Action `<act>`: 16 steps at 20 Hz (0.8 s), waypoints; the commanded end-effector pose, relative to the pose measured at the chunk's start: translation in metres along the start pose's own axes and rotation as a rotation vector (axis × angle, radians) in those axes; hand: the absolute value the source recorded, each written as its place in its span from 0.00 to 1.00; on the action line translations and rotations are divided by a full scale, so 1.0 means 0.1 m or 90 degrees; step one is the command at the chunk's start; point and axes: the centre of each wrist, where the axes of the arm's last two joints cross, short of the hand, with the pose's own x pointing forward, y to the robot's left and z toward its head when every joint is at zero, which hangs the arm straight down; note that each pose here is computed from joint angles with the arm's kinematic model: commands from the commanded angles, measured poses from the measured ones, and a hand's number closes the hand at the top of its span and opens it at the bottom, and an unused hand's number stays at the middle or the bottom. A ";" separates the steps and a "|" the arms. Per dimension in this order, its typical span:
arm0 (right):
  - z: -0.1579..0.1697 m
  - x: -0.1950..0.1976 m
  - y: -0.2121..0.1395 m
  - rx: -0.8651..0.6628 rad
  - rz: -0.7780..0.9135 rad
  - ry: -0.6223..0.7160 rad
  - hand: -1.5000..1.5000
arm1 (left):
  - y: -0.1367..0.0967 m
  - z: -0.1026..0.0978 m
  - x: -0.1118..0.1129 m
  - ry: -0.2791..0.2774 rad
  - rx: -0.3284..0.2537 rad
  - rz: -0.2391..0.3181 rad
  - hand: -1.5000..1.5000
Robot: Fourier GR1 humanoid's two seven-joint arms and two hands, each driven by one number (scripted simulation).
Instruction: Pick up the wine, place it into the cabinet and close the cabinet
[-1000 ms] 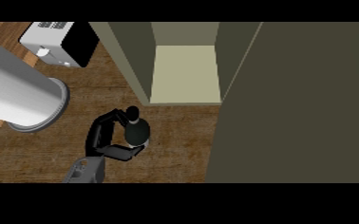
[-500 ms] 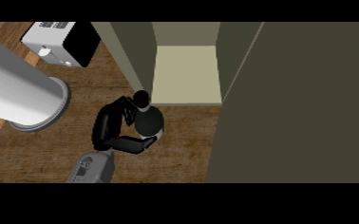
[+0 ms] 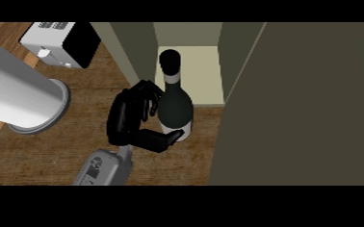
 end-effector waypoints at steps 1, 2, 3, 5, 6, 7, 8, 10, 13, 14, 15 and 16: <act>0.17 0.10 0.04 0.033 -0.037 0.003 0.00 | -0.30 -0.26 0.42 0.003 0.005 0.011 1.00; 0.17 0.11 0.14 0.046 -0.040 0.004 0.00 | -0.38 -0.35 0.45 0.008 0.002 0.007 1.00; 0.22 0.11 0.02 0.040 -0.032 -0.002 0.00 | -0.39 -0.21 0.37 0.004 0.007 0.007 1.00; 0.20 0.09 0.00 0.037 -0.022 0.005 0.00 | -0.54 -0.32 0.52 0.010 0.022 -0.003 1.00; 0.16 0.06 -0.05 0.037 -0.030 0.006 0.00 | -0.48 -0.55 0.66 0.007 0.020 -0.005 1.00; 0.23 0.05 0.01 0.037 -0.025 -0.007 0.00 | -0.59 -0.66 0.73 0.020 0.035 -0.001 1.00; 0.11 0.03 -0.08 0.042 -0.029 0.005 0.00 | -0.58 -0.78 0.77 0.018 0.033 -0.005 1.00; 0.23 0.11 -0.09 0.047 -0.015 -0.006 0.00 | -0.53 -0.67 0.66 0.053 0.054 0.004 1.00; 0.12 0.05 -0.11 0.045 -0.016 0.001 0.00 | -0.72 -0.84 0.68 0.028 0.068 -0.026 1.00; 0.18 0.00 -0.08 0.037 -0.026 -0.015 0.00 | -0.67 -0.77 0.59 0.028 0.055 -0.032 1.00; 0.12 0.08 -0.18 0.041 -0.026 -0.015 0.00 | -0.58 -0.91 0.64 0.026 0.073 -0.035 1.00; 0.17 0.01 -0.11 0.042 -0.021 0.001 0.00 | -0.57 -1.03 0.64 0.024 0.067 -0.035 1.00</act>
